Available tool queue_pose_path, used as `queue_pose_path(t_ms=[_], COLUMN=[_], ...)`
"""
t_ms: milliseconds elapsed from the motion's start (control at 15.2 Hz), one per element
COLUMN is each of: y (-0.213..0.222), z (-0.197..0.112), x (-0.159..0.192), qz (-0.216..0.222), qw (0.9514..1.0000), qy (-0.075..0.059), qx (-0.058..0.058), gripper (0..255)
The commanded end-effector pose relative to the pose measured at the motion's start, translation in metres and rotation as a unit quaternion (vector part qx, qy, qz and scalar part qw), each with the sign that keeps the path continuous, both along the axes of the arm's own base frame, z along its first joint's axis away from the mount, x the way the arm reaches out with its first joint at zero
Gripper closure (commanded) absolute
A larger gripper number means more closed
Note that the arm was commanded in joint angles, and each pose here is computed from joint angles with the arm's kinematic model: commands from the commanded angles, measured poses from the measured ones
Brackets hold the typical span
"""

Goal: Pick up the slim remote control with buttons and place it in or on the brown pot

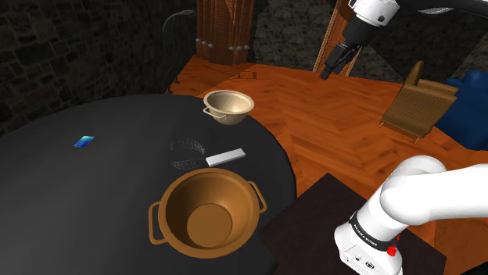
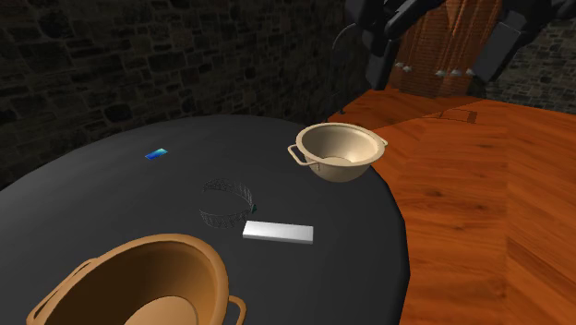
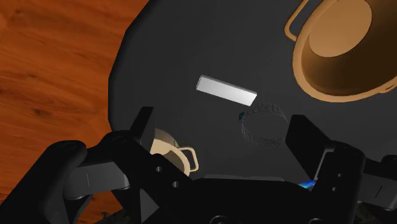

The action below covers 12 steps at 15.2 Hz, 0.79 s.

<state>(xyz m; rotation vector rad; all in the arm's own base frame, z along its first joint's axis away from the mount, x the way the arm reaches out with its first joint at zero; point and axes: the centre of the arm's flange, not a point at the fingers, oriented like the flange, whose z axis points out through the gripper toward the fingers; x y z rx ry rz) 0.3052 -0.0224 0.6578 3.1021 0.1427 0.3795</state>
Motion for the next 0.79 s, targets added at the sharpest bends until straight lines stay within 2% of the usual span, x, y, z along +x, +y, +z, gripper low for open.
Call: queue_pose_path(t_ms=[0,330,726], y=[0.000,-0.004,-0.003], z=[0.000,-0.049,-0.108], x=[0.000,0.047,0.103], qz=[0.000,0.060,0.131], qw=[1.0000,0.9981,0.9908], qy=[0.000,0.013,0.027], qx=[0.000,-0.006,-0.014], gripper=[0,0,0])
